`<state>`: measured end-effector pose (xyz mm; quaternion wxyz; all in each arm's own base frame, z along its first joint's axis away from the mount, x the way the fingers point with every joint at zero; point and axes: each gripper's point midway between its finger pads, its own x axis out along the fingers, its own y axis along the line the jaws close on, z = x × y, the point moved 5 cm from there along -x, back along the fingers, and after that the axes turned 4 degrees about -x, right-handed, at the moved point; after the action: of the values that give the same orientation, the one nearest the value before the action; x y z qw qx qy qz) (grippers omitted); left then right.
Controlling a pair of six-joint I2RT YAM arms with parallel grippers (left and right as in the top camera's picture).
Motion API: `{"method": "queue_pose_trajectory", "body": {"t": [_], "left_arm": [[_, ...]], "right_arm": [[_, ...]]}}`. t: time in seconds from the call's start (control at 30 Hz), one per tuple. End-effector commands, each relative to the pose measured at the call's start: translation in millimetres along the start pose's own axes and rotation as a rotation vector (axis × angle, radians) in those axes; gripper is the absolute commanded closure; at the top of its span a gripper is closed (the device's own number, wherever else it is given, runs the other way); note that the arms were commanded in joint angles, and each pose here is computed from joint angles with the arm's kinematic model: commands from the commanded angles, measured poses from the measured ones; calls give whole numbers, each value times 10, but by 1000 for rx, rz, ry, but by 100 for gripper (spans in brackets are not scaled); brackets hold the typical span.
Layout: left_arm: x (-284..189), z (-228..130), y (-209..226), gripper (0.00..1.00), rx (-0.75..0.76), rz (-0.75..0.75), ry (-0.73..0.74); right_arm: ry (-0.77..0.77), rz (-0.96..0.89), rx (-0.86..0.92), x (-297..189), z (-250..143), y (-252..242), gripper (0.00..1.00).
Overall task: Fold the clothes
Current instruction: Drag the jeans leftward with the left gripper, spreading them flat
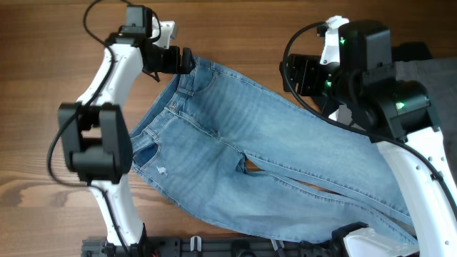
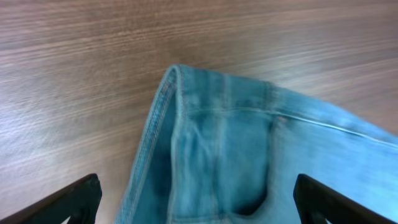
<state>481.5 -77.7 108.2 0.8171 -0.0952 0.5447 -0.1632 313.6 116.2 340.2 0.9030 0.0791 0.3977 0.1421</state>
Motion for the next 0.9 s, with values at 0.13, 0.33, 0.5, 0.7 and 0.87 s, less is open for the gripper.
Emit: {"method": "queue_pose_trajectory", "body": {"t": [0.13,0.33,0.5,0.7,0.87], "left_arm": [[635,-41,37,28,68,-156,-7],[636,-44,-133,94,49,-299,-6],[-123,334,561,96,-171,47,-128],[-2384,310,2176,50,-512,246,-549],[-2483,-77,2433,0,-636,243,-470]], "right_arm": [[89,-40,32,261,-85,-71,12],[110,-47,46,328,-106,-85,12],[120,-50,45,326,-126,-90,12],[114,-72,44,338,-116,-118,12],[159,-86,48,508,-163,-149,12]]}}
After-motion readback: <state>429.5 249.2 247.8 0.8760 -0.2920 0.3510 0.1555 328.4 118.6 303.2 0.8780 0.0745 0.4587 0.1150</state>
